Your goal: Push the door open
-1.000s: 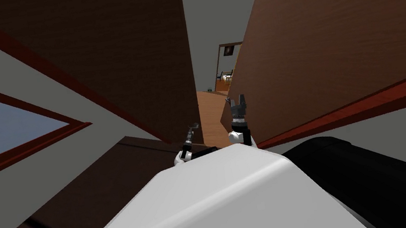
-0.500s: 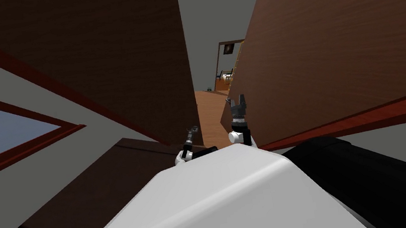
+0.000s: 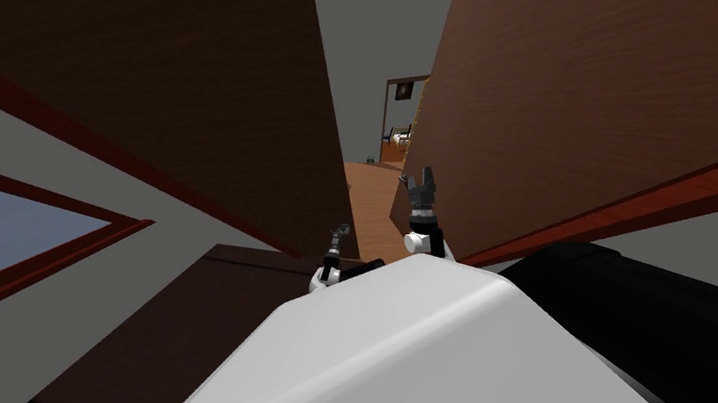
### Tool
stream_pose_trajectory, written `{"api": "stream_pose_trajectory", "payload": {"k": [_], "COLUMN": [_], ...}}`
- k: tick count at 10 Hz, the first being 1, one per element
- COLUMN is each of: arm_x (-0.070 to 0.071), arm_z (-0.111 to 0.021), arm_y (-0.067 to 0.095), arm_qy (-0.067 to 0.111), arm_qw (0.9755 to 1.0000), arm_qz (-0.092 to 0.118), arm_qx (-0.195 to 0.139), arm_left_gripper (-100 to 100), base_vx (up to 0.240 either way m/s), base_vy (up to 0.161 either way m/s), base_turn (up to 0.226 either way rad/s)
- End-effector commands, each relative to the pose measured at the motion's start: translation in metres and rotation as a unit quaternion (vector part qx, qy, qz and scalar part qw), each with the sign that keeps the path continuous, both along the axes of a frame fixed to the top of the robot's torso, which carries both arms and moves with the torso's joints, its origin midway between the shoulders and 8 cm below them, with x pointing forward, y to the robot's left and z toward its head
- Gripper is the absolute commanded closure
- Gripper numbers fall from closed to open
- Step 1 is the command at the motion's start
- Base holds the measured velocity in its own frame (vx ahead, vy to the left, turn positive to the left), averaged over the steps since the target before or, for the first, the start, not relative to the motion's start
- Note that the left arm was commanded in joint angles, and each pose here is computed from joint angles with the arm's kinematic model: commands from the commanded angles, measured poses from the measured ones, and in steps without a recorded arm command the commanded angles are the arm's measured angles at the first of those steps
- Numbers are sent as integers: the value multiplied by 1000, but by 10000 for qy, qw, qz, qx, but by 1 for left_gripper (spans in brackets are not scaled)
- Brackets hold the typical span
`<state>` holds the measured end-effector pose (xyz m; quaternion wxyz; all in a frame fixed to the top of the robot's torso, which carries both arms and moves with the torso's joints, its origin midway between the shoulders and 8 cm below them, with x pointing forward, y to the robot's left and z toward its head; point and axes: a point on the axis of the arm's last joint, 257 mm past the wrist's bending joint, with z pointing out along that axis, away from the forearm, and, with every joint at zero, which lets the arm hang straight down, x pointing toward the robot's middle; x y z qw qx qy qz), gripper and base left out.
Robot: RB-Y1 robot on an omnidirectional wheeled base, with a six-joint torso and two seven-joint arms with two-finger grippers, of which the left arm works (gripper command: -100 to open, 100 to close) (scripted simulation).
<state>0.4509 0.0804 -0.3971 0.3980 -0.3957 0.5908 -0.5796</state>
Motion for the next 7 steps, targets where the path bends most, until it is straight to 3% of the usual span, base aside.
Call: {"api": "stream_pose_trajectory", "payload": {"k": [1, 7], "arm_x": [6, 18], "arm_z": [2, 1], "arm_y": [13, 62], "arm_qy": [-48, -75], "arm_qw": [9999, 9983], "arm_qz": [100, 551], "arm_qx": [46, 193], "arm_left_gripper": [100, 100], "base_vx": [142, 165], "base_vy": [-102, -109], "base_turn": [56, 52]}}
